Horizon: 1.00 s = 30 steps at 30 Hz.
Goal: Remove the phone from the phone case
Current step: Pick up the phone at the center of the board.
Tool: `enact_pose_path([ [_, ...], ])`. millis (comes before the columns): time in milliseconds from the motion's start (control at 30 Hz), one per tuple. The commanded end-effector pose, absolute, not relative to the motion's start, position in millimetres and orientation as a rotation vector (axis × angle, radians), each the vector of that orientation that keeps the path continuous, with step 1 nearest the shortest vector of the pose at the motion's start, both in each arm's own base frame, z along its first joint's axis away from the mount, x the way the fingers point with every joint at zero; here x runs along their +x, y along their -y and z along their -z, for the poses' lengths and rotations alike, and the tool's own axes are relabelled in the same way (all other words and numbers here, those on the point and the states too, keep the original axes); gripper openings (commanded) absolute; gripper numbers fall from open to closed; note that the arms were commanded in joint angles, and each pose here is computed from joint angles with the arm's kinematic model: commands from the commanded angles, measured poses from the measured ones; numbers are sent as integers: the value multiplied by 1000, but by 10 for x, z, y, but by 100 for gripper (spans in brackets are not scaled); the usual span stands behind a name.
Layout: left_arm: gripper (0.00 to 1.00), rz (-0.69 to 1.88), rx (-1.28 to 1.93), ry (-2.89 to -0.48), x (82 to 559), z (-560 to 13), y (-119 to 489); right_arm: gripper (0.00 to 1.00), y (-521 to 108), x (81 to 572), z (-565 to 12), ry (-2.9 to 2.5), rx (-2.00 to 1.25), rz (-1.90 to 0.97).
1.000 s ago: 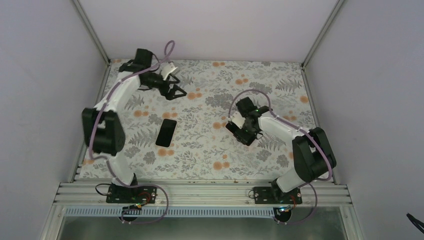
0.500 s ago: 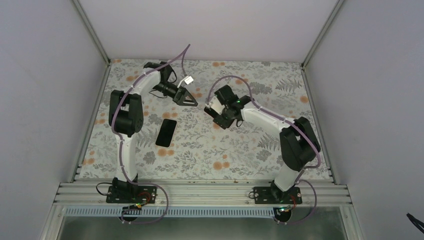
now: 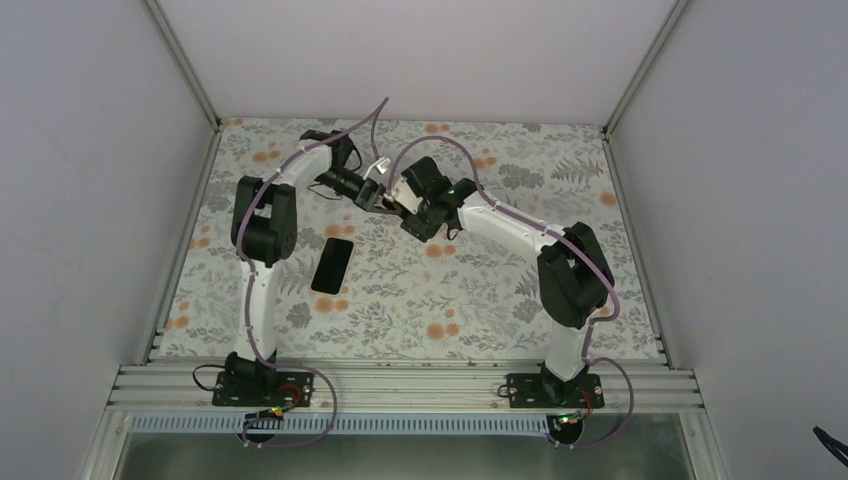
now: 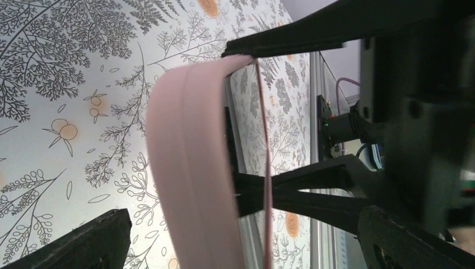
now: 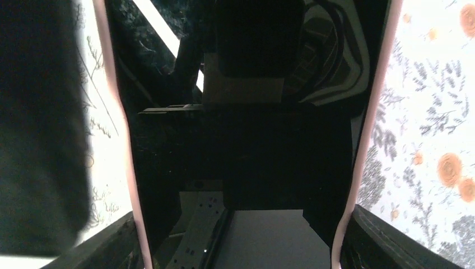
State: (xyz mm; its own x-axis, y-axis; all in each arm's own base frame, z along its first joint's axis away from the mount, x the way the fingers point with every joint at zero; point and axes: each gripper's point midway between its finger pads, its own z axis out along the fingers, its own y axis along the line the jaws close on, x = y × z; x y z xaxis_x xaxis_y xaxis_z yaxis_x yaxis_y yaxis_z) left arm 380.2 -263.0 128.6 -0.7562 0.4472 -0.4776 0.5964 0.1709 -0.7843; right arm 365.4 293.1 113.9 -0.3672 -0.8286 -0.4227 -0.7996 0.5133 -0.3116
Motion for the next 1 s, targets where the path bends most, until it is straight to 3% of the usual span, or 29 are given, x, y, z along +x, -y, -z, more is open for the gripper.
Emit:
enact_pose_path([
  [0, 100, 1632, 1041, -2268, 3890, -1324, 2706, 57, -3250, 3797, -1486, -2093, -1279, 10],
  [100, 91, 1644, 1040, -2259, 3914, -1345, 2729, 57, -3298, 3786, -1441, -2086, -1296, 18],
  [233, 63, 1668, 1040, -2252, 3933, -1367, 2741, 57, -3320, 3794, -1388, -2085, -1297, 17],
  [367, 51, 1699, 1046, -2236, 3895, -1382, 2744, 57, -3319, 3814, -1434, -2073, -1273, 24],
  [400, 45, 1706, 1045, -2233, 3884, -1390, 2741, 56, -3313, 3825, -1448, -2070, -1264, 30],
  [467, 21, 1708, 1054, -2229, 3848, -1392, 2740, 56, -3299, 3844, -1488, -2064, -1245, 41],
  [533, 11, 1692, 1071, -2226, 3816, -1412, 2725, 57, -3276, 3868, -1520, -2063, -1222, 55],
  [667, 2, 1678, 1091, -2221, 3748, -1443, 2699, 60, -3246, 3870, -1561, -2052, -1204, 67],
  [800, 2, 1647, 1127, -2190, 3710, -1542, 2688, 95, -3204, 3804, -1619, -2042, -1217, 43],
  [833, 2, 1619, 1154, -2183, 3700, -1570, 2686, 99, -3174, 3735, -1664, -2039, -1239, 10],
  [967, 2, 1386, 1333, -2137, 3648, -1729, 2648, 100, -2963, 3394, -1929, -1999, -1365, -166],
])
